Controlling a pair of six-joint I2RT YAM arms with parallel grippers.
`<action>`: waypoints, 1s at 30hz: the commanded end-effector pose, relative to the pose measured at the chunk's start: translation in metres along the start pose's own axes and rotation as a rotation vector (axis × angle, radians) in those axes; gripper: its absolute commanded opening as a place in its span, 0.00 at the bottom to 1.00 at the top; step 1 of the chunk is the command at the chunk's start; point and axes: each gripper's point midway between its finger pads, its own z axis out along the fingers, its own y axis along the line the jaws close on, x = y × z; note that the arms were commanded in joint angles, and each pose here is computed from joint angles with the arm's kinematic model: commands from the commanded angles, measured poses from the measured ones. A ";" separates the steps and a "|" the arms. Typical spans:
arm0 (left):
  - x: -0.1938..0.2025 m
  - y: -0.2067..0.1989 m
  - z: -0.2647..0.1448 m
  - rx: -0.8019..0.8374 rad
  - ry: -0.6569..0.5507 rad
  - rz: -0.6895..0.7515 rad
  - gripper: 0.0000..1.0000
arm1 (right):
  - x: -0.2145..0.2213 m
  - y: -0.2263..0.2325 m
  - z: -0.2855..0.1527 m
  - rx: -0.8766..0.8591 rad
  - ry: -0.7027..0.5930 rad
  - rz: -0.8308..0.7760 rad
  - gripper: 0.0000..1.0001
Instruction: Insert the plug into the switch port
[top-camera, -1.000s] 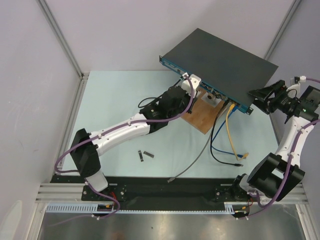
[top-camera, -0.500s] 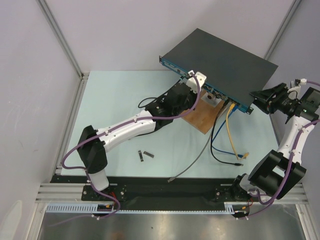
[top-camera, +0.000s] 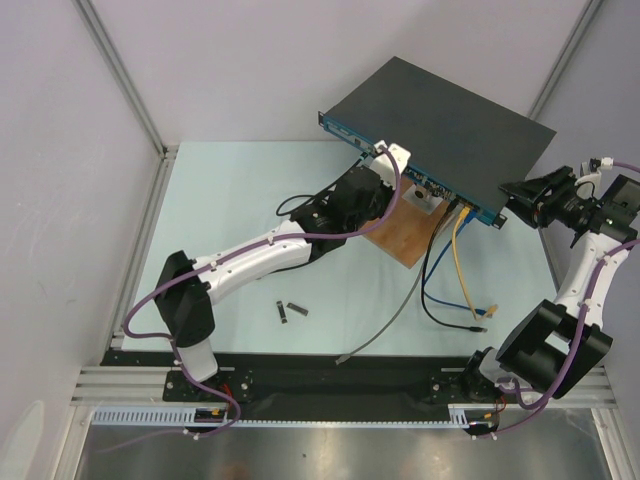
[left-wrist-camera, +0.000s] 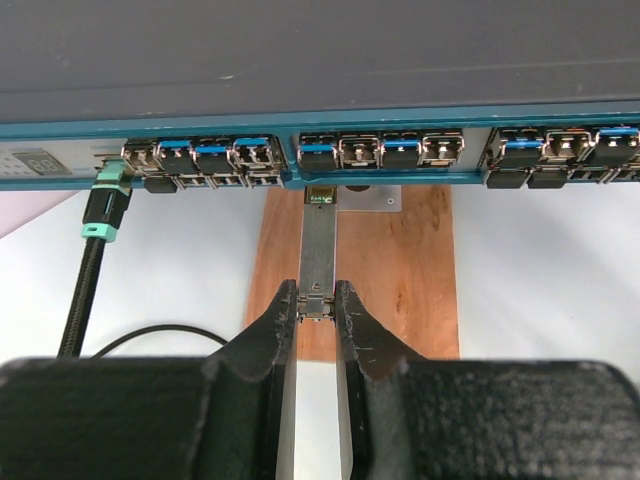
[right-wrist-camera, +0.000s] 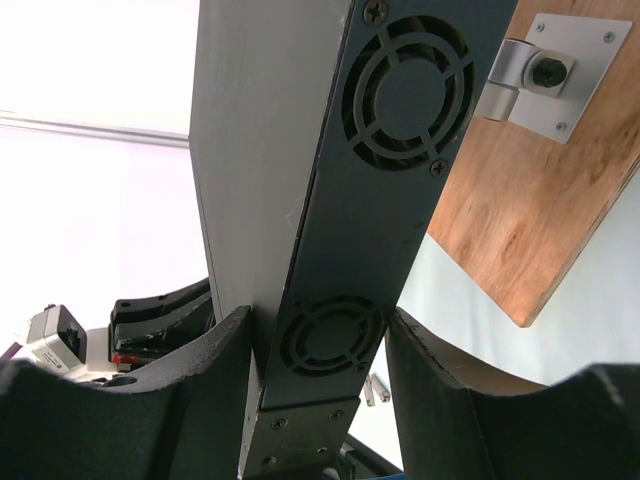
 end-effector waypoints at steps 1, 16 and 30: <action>-0.041 0.011 -0.007 -0.037 -0.095 -0.016 0.00 | -0.004 0.017 0.004 -0.064 0.004 -0.119 0.00; -0.047 0.008 -0.003 -0.011 -0.121 -0.027 0.00 | 0.001 0.016 0.005 -0.075 0.012 -0.124 0.00; -0.038 0.003 0.006 0.012 -0.105 -0.029 0.00 | 0.003 0.019 0.004 -0.087 0.011 -0.121 0.00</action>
